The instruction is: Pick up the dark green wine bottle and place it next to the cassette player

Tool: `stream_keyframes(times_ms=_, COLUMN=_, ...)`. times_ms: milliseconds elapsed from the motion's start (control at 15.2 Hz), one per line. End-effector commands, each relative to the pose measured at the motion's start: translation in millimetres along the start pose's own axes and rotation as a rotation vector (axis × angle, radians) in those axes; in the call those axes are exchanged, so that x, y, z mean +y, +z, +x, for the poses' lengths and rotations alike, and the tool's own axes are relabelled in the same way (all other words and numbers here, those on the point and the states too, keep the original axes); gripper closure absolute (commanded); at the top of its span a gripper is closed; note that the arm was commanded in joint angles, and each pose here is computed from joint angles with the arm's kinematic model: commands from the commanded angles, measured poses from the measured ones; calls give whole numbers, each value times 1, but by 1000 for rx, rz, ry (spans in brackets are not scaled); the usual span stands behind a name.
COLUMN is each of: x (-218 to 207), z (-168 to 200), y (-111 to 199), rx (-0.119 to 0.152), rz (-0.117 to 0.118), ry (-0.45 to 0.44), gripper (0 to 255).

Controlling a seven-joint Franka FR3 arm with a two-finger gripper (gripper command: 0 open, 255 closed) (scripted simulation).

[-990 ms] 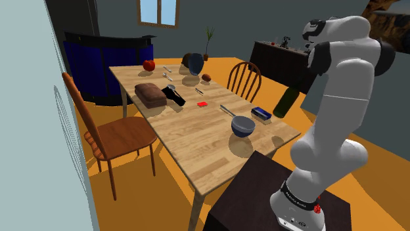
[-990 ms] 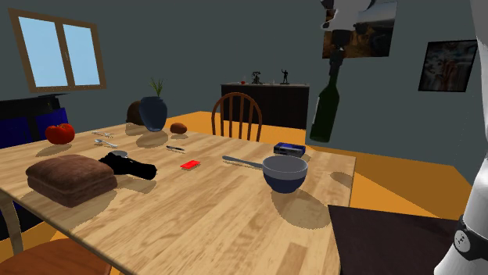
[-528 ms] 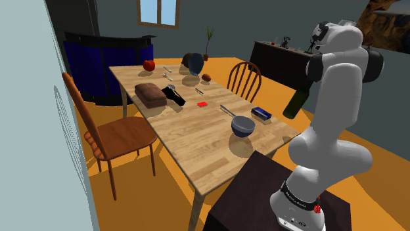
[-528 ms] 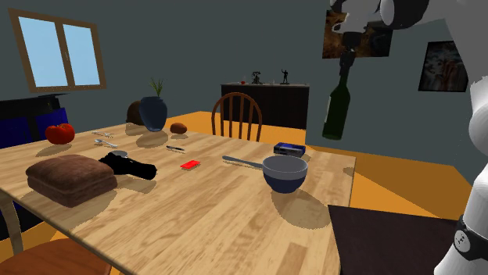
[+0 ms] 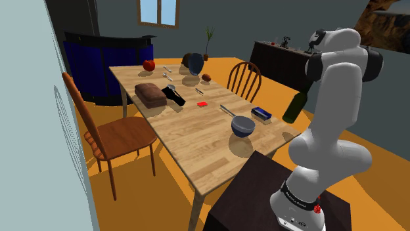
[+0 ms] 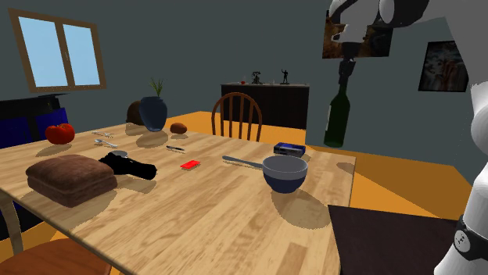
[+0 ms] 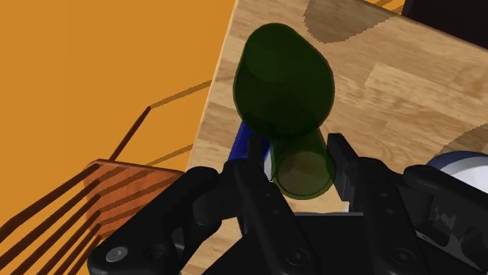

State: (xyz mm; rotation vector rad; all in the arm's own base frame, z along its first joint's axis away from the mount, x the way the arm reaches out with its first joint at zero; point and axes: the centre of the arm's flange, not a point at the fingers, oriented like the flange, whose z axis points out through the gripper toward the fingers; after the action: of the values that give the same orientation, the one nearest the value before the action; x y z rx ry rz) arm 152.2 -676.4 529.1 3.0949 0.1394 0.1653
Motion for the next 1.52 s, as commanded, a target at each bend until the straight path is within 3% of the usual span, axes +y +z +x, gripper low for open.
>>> stream_keyframes(times_ms=0, x=-1, z=-2, y=11, rx=0, rz=-1, ry=0, gripper=255)
stream_keyframes(times_ms=462, x=-3, z=-6, y=53, rx=0, rz=-1, ry=0, gripper=255)
stream_keyframes(times_ms=990, x=-3, z=-6, y=53, rx=0, rz=-1, ry=0, gripper=255)
stream_keyframes(times_ms=1056, x=-3, z=-6, y=53, rx=0, rz=-1, ry=0, gripper=0)
stream_keyframes(times_ms=1386, x=-3, z=-6, y=53, rx=0, rz=-1, ry=0, gripper=0)
stream_keyframes(times_ms=1452, x=-3, z=-6, y=39, rx=0, rz=-1, ry=0, gripper=0)
